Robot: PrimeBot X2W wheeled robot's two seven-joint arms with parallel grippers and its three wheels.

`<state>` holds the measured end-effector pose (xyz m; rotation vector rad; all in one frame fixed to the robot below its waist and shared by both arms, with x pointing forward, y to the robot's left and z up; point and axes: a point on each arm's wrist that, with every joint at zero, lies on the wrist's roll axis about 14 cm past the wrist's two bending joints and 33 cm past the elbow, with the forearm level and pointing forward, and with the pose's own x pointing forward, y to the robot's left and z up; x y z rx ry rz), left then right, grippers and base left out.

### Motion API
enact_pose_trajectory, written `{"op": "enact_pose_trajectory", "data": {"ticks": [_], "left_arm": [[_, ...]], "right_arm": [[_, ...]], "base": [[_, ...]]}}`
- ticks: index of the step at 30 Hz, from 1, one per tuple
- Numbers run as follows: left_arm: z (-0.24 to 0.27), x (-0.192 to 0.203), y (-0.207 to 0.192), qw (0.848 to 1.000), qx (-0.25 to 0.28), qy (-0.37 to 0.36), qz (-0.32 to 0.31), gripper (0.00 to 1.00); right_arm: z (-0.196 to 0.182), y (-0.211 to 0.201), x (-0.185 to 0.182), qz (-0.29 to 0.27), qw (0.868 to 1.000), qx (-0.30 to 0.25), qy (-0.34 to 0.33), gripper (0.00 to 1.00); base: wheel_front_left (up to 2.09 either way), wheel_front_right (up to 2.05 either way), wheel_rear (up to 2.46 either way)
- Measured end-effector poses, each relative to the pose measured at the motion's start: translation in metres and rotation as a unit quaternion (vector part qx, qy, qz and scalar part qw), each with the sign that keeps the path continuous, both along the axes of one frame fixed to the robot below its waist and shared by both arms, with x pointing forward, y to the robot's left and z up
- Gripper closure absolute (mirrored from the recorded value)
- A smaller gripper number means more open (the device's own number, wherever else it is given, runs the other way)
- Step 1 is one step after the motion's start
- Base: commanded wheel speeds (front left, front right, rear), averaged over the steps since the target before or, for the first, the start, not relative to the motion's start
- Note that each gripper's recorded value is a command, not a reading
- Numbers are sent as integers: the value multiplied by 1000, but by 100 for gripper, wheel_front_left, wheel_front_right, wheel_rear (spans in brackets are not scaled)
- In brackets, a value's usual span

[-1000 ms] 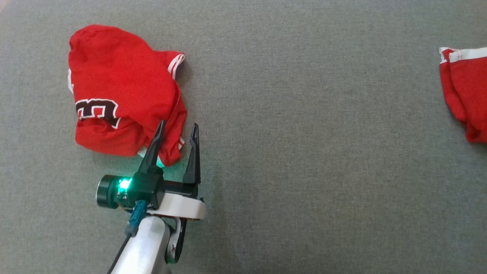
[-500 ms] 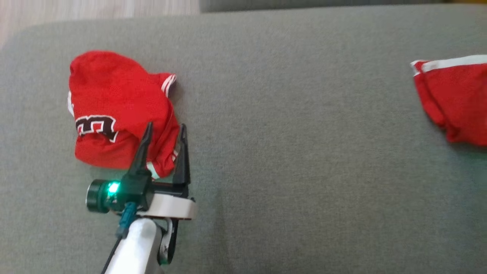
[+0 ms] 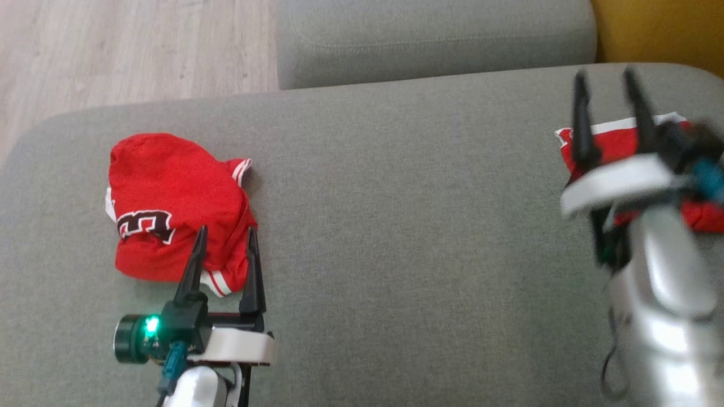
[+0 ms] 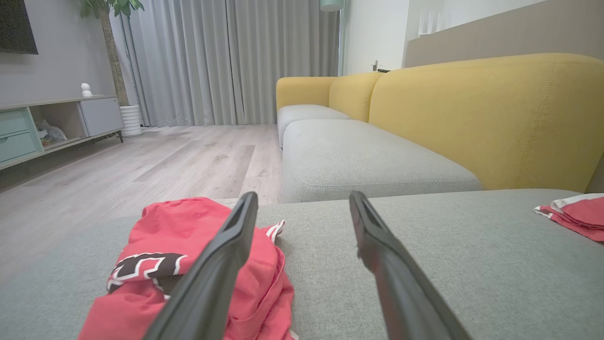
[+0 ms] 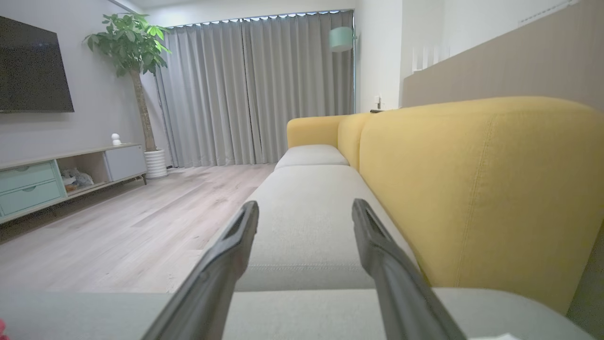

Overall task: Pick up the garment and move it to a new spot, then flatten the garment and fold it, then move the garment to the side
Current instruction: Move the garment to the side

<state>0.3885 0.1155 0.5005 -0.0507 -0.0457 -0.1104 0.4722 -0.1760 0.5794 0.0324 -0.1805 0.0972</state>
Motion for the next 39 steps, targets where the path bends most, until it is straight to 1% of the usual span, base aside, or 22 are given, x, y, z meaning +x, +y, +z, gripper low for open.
{"op": "enact_pose_trajectory", "data": {"ticks": [4,7,9,11,14,15,23,39], "left_arm": [[0,-9,2,1000,1,0,3,0],[-4,-17,5,1000,1,6,6,0],[-9,-22,4,1000,0,14,3,0],[-12,-24,3,1000,-1,18,2,0],[-10,-26,4,1000,-1,15,2,0],[-10,-26,4,1000,-1,13,2,0],[-5,-26,3,1000,-1,6,5,0],[-7,-30,4,1000,0,9,5,0]], "right_arm": [[-28,7,-33,4,1000,14,17,0],[-56,6,-60,2,999,25,44,0],[-73,11,-77,9,998,18,63,0],[-80,14,-91,11,997,25,70,0],[-81,13,-102,8,997,34,69,0],[-81,12,-105,6,997,42,69,0],[-85,4,-119,-7,996,45,73,0],[-81,6,-118,-3,997,49,66,0]], "base": [[0,0,0],[0,0,0],[0,0,0],[0,0,0],[0,0,0],[0,0,0],[0,0,0],[0,0,0]]}}
